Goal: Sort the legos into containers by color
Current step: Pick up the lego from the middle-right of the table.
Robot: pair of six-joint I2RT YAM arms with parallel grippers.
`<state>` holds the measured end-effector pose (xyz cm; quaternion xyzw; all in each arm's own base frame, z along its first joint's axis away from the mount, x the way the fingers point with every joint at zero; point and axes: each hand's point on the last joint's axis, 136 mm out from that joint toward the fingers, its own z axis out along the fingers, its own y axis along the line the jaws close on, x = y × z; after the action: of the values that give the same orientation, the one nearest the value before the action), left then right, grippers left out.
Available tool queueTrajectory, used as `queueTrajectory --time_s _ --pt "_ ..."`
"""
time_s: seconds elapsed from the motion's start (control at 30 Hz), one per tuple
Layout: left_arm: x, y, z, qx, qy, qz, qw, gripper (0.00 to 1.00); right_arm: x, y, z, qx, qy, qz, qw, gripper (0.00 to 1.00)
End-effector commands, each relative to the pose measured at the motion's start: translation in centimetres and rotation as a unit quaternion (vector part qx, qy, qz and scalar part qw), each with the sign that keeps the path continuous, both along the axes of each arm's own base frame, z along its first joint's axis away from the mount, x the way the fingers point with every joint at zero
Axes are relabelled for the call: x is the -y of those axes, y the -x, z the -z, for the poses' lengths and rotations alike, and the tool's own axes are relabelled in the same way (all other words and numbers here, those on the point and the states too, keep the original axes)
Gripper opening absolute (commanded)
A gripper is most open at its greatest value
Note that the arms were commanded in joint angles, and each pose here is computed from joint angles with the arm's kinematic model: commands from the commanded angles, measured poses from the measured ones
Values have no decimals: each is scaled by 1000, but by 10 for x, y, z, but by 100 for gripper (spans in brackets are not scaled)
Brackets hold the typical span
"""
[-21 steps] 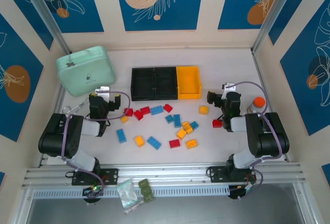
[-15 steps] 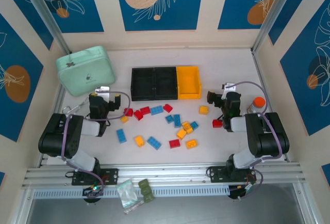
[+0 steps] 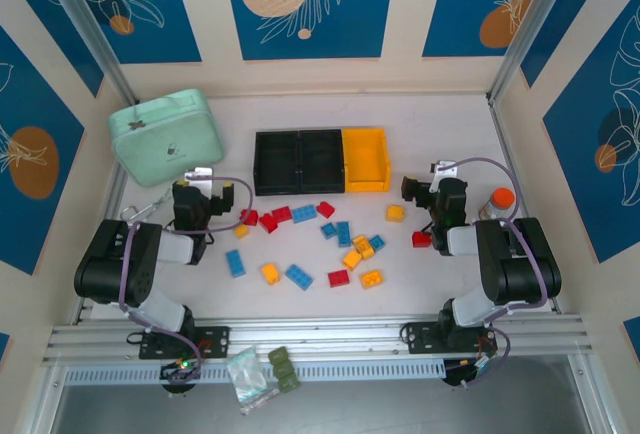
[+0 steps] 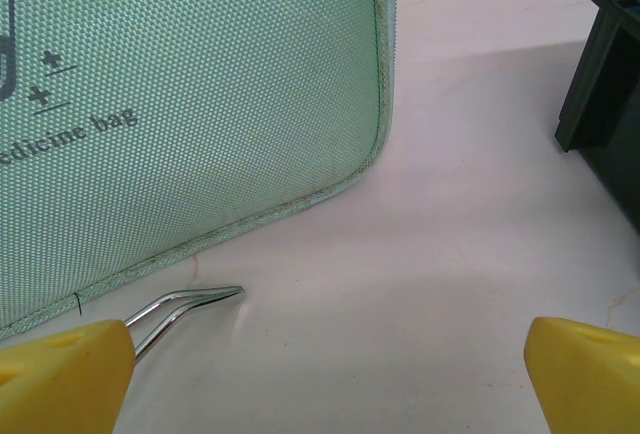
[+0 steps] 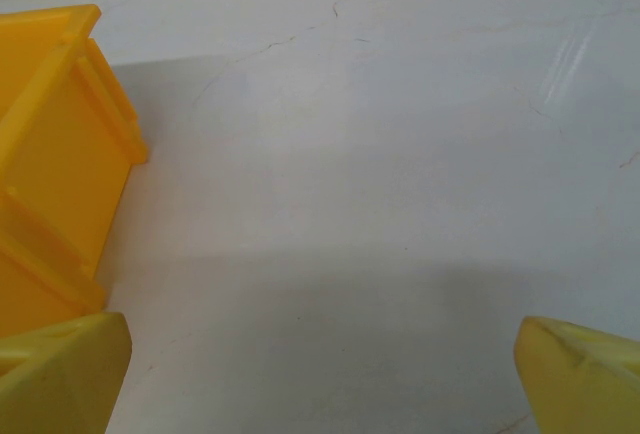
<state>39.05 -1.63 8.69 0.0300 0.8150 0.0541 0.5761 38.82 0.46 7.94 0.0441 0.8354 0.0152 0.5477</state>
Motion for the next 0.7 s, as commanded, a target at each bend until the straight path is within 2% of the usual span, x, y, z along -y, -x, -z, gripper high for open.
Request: queueTrajectory --time_s 0.0,0.23,0.43,0.5,0.67 --pt "-1 -5 -6 10 8 2 1000 99 -3 -8 -16 26 -6 -3 1000 99" --pt "-3 -4 -10 14 7 -5 1000 99 -3 -7 -20 22 -9 -4 1000 99" --pt "-3 -7 -37 -15 2 -5 1000 99 -8 -3 -53 21 0 -15 1000 99" --pt "-4 -6 -47 -16 2 -10 1000 99 -8 0 -67 21 -17 -16 1000 99" --pt "-6 0 -77 -20 66 -39 997 99 -11 12 -101 21 -74 -13 997 99"
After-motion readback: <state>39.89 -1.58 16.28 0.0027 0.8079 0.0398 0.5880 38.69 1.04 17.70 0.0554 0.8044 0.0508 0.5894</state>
